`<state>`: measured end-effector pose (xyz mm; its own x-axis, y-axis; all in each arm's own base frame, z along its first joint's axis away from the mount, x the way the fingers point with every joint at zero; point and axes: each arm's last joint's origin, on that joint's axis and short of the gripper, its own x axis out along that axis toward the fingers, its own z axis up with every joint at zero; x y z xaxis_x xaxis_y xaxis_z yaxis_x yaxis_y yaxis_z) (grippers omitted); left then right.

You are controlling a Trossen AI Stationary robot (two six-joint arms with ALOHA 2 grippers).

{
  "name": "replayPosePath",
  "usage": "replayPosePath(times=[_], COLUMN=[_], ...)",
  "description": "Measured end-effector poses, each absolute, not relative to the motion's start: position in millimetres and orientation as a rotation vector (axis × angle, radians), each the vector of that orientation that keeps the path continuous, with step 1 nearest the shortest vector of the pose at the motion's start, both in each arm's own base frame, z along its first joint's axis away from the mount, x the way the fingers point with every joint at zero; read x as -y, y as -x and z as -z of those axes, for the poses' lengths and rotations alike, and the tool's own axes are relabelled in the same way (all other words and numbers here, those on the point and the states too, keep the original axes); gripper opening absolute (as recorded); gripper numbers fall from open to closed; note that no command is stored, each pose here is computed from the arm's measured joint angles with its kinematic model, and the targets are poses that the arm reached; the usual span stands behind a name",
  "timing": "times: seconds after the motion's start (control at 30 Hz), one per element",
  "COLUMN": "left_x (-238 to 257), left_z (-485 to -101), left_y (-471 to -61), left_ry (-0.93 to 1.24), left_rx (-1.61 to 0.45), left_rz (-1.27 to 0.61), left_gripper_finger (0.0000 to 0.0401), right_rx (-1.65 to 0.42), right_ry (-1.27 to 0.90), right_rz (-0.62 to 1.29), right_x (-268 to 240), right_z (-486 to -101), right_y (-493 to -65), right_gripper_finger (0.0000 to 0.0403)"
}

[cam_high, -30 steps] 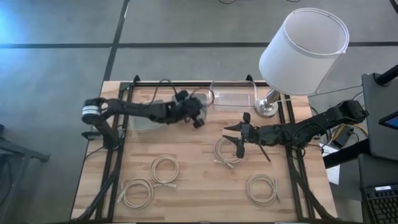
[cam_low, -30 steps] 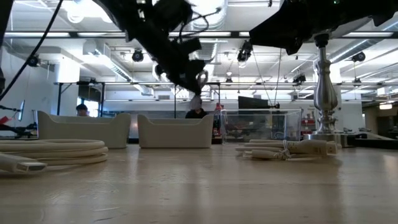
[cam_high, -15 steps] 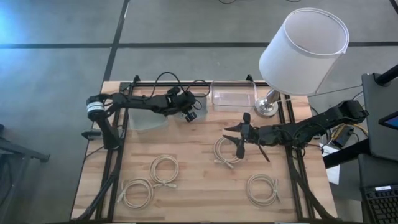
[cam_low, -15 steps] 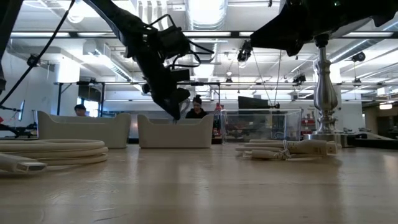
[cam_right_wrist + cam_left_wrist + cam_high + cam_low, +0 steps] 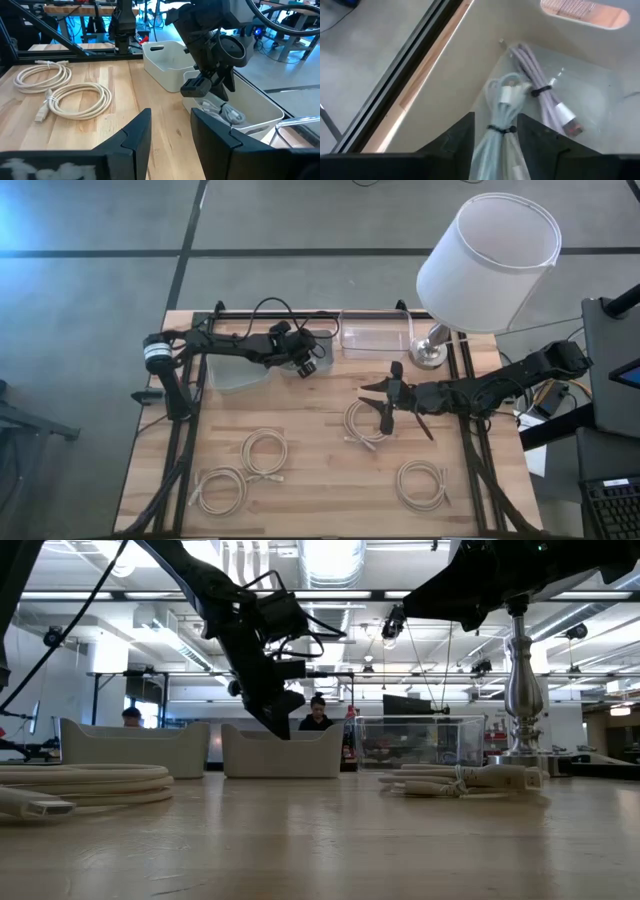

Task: Pick & Place USB Port
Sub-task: Put the light brown HDMI cable into the left gray bin

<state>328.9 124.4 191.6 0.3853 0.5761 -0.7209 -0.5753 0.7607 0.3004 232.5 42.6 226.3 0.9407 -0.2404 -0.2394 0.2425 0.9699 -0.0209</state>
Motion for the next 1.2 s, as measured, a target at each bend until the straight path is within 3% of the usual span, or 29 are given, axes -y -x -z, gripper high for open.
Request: replayPosePath(times=[0.13, 0.43, 0.77, 0.97, 1.2], left_x=[-115.3, -68.7, -2.8, 29.4, 54.1], left_z=[-197.6, -268.0, -322.8, -311.9, -266.1], left_y=[-330.0, -325.6, -278.3, -262.4, -256.8], left_ry=[-0.013, -0.083, -0.055, 0.079, 0.030], left_rx=[-0.919, -0.875, -0.769, -0.759, -0.918], left_rz=[-0.708, -0.577, -0.407, -0.364, -0.259], left_gripper_finger=[0.0163, 0.0165, 0.0165, 0.0165, 0.0165], right_rx=[-0.244, -0.293, -0.332, -0.330, -0.327], right_ry=[-0.009, -0.045, -0.090, -0.100, -0.130], right_rz=[0.246, 0.258, 0.271, 0.272, 0.277], right_x=[-42.6, -42.0, -41.8, -41.8, -41.8], right_z=[-226.1, -220.6, -216.1, -216.1, -215.8], right_y=[-232.5, -230.8, -229.1, -229.0, -228.9], right_gripper_finger=[0.0126, 0.0128, 0.0131, 0.0121, 0.0121])
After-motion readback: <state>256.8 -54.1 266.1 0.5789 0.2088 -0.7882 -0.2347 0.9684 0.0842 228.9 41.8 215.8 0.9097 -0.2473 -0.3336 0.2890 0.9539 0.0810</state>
